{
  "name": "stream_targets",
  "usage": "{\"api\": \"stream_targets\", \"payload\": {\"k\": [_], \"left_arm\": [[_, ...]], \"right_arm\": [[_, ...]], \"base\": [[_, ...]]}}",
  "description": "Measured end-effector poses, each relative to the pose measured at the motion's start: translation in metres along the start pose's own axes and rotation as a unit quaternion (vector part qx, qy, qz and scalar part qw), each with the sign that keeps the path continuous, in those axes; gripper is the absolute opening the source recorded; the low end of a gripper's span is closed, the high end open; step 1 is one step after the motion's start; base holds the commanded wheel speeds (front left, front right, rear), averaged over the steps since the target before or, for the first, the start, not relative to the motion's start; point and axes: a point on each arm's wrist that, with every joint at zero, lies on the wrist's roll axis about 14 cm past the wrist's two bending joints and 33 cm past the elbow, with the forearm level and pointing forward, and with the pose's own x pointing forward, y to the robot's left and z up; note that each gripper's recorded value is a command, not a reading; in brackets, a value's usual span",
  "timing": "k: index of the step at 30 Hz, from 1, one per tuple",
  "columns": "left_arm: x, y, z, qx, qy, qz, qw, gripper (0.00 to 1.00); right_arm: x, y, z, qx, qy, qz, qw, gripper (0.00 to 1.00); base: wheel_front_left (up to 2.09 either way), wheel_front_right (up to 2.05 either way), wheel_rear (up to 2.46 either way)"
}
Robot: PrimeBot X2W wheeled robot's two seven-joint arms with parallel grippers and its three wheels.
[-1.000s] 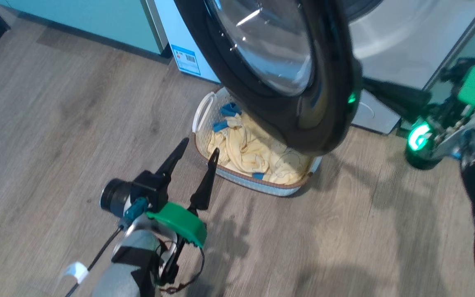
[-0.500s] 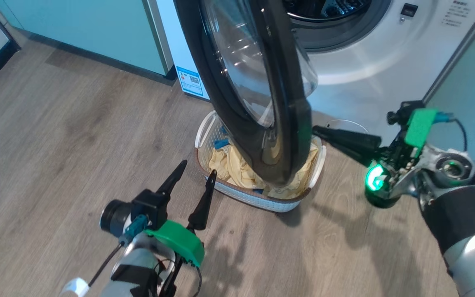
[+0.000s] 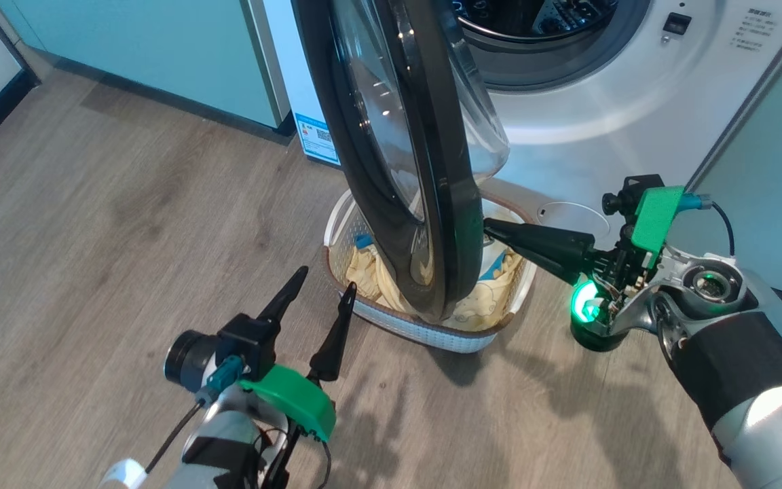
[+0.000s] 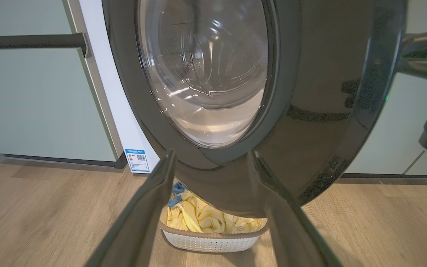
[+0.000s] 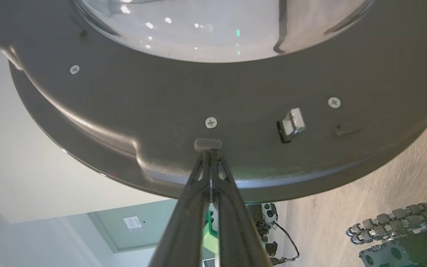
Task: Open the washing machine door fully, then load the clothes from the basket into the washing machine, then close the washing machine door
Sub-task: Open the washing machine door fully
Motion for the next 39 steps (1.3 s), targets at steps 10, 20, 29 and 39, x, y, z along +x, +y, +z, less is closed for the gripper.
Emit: {"api": "stream_targets", "payload": {"k": [10,20,29,39], "left_arm": [[0.004,0.001,-0.002,-0.002,0.002,0.001,1.0,1.0],[0.013,0.001,0.0,-0.003,-0.003,0.0,1.0,1.0],[0.02,-0.003,0.007,-0.002,-0.014,-0.009,1.0,1.0],[0.011,-0.008,0.001,-0.004,-0.006,-0.014,1.0,1.0]], "right_arm": [[-0.025,0.011,0.047,-0.003,-0.147,0.029,0.989,0.0],[-0.14,0.022,0.111,-0.115,-0.425,-0.002,0.898,1.0],[-0.23,-0.001,0.098,-0.256,-0.577,-0.118,0.767,1.0],[-0.292,-0.018,0.043,-0.436,-0.586,-0.282,0.621,1.0]], "base": [[0.0,0.0,0.0],[0.0,0.0,0.0],[0.0,0.0,0.0],[0.0,0.0,0.0]]}}
